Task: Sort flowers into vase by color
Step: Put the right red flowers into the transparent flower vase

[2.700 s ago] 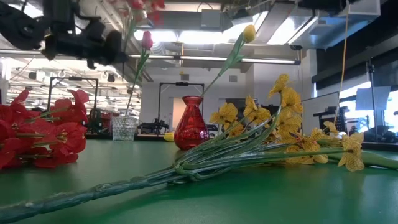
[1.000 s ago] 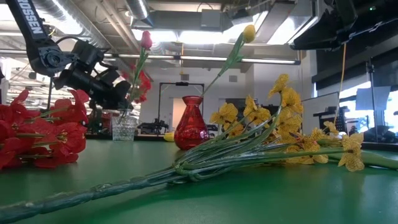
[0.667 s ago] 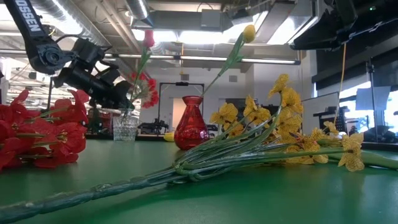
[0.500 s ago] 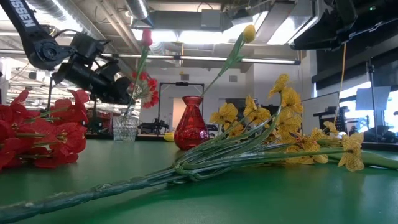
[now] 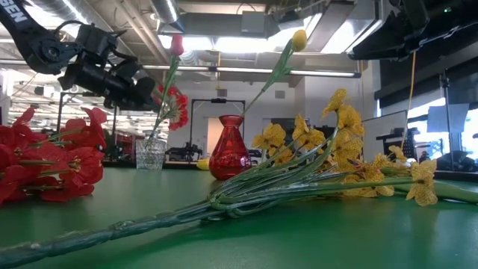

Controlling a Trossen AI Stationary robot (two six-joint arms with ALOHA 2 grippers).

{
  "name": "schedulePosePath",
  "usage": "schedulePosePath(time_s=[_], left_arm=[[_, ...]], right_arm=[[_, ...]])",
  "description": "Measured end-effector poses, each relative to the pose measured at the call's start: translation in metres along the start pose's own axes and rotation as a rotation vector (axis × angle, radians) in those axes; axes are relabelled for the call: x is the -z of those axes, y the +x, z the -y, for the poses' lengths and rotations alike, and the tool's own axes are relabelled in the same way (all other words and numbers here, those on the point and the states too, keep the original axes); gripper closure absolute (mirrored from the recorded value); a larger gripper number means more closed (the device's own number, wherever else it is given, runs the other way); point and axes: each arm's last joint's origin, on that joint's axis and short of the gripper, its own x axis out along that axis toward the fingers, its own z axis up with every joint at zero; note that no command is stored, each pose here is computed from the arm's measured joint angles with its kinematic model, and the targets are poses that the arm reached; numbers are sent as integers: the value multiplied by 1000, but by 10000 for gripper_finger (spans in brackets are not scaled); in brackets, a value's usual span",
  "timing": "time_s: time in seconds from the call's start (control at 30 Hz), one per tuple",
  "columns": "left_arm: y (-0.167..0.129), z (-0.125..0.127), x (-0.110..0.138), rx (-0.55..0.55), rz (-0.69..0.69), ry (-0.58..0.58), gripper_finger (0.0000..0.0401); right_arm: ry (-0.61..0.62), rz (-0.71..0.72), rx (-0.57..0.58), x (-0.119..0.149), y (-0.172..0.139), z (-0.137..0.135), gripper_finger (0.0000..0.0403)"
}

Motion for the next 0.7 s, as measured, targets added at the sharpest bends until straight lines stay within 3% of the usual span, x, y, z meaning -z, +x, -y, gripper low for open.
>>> schedulePosePath(time_s=[0.3, 0.5, 0.7], left_arm=[[2, -10, -3, -27, 7, -80, 212], [19, -7, -30, 28, -21, -77, 212], [40, -18, -56, -41, -73, -83, 212]], right_arm=[[0, 0, 0, 0, 0, 0, 194], [0, 0, 0, 0, 0, 0, 194], [8, -1, -2, 0, 0, 0, 194]])
